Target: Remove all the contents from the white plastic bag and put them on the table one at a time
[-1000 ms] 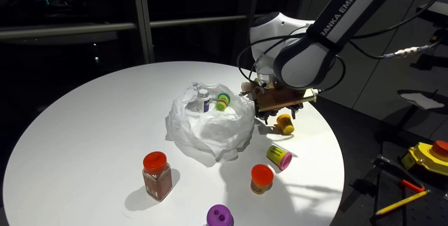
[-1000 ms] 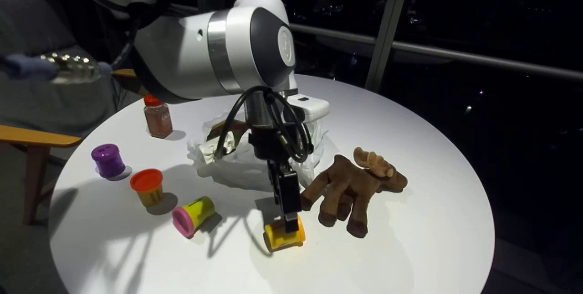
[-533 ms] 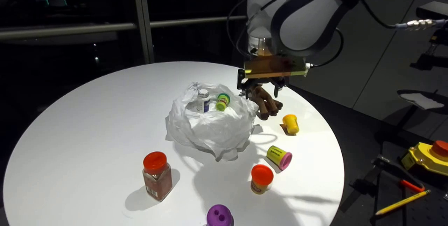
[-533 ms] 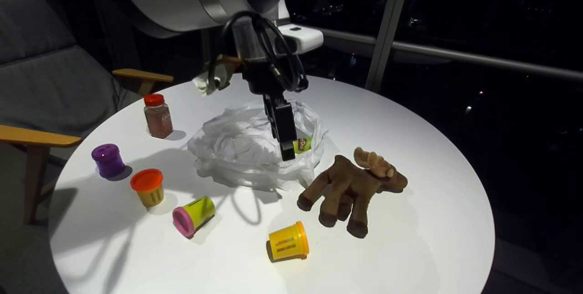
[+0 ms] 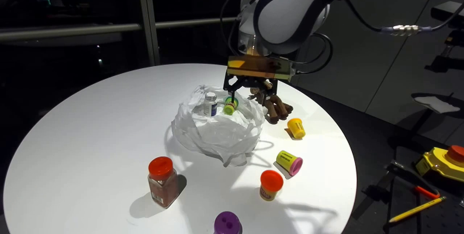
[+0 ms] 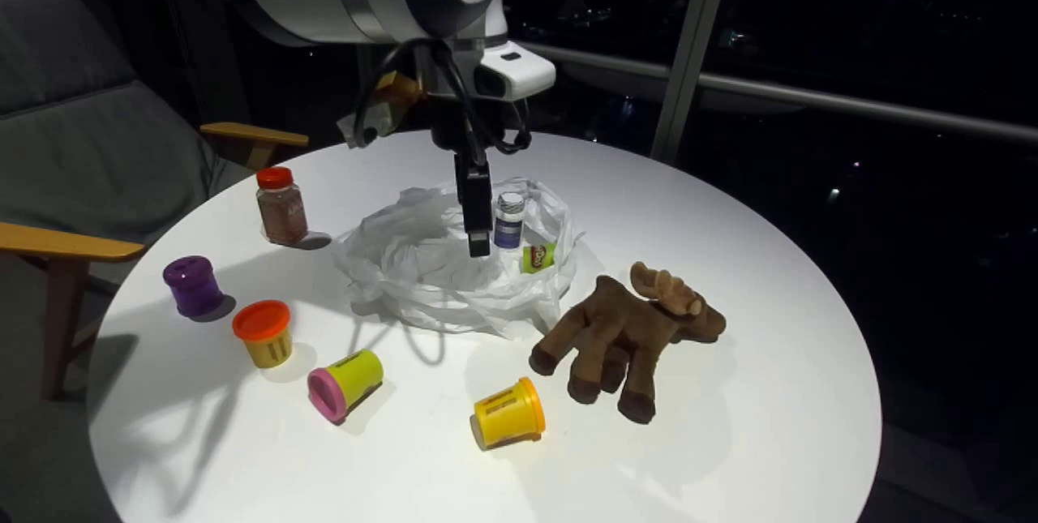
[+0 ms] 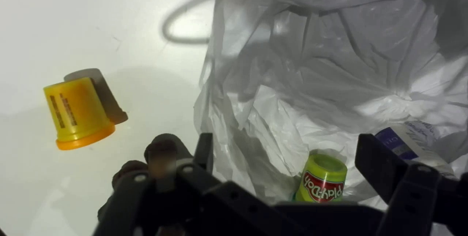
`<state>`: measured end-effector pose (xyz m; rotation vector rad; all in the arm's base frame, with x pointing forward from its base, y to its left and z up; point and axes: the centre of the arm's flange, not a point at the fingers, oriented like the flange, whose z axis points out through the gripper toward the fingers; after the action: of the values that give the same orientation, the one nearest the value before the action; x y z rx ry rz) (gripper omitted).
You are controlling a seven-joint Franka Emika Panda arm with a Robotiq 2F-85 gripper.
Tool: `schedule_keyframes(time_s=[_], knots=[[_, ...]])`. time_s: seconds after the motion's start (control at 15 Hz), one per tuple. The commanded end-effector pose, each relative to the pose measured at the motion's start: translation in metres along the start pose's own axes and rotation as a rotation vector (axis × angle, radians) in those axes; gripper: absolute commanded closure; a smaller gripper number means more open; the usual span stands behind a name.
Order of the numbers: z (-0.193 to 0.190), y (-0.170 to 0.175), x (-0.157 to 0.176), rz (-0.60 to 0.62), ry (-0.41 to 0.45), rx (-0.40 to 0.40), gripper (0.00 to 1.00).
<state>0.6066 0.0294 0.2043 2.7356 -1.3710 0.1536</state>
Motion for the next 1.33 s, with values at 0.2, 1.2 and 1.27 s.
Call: schedule_keyframes(time_s=[0.2,1.2,1.27], knots=[[0.048,-0.019,0.059,0.172,-0.044,0.089,0.00],[0.056,-0.097,0.012,0.275,-0.046,0.180,0.00],[0.051,-0.100,0.011,0.268,-0.030,0.181,0.00]])
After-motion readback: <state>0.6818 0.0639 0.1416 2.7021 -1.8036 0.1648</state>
